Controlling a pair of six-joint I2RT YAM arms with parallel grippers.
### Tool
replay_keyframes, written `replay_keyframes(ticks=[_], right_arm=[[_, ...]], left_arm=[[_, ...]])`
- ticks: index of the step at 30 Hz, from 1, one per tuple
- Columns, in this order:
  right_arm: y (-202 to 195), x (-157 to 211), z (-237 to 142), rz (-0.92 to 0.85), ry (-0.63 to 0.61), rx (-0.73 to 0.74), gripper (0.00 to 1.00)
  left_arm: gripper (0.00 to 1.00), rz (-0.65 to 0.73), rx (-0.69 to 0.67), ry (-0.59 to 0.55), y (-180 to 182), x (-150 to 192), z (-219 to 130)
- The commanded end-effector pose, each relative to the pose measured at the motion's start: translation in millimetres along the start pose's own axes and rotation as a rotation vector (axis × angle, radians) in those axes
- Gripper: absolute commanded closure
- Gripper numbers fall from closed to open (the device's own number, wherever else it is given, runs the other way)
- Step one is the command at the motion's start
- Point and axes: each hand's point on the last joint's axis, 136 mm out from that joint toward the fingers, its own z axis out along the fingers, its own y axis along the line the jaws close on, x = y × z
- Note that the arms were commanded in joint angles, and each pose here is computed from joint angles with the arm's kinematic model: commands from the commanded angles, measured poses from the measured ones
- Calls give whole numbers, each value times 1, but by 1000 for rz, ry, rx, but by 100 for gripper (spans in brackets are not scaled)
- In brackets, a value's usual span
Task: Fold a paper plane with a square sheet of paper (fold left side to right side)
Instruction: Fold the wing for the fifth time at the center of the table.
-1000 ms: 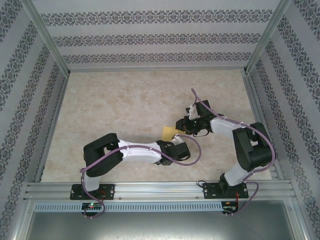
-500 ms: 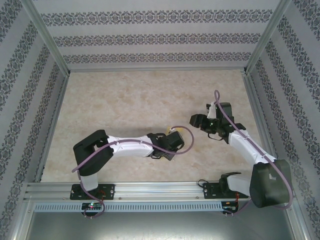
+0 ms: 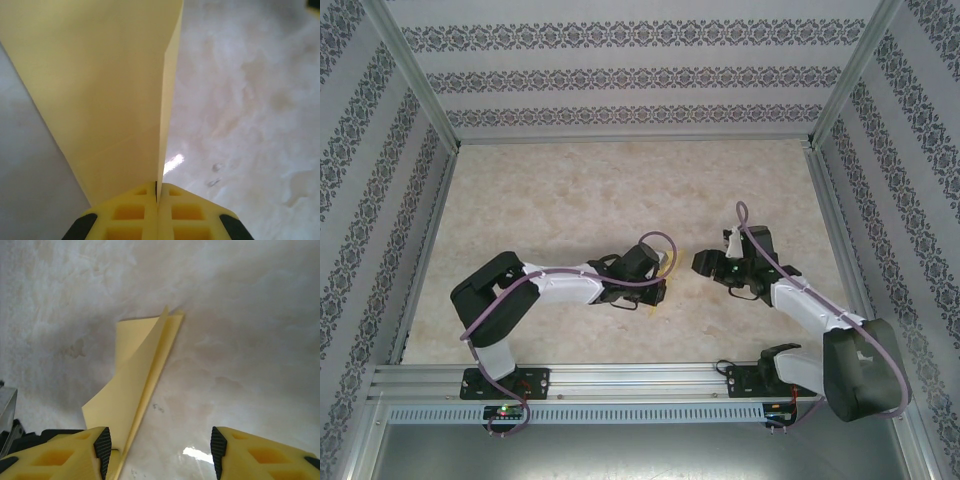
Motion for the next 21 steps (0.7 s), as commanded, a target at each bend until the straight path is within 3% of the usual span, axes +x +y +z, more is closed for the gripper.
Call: replay_keyframes(ticks=[1, 10, 21], right_arm=[[9, -5, 7, -23, -32, -29, 42], [19, 0, 33, -4, 7, -52, 44], [11, 1, 52, 57, -3, -17, 44]], left_arm=[[96, -68, 144, -75, -19, -25, -10], [98, -208, 219, -96, -6, -35, -7], [99, -280, 277, -73, -5, -32, 8]])
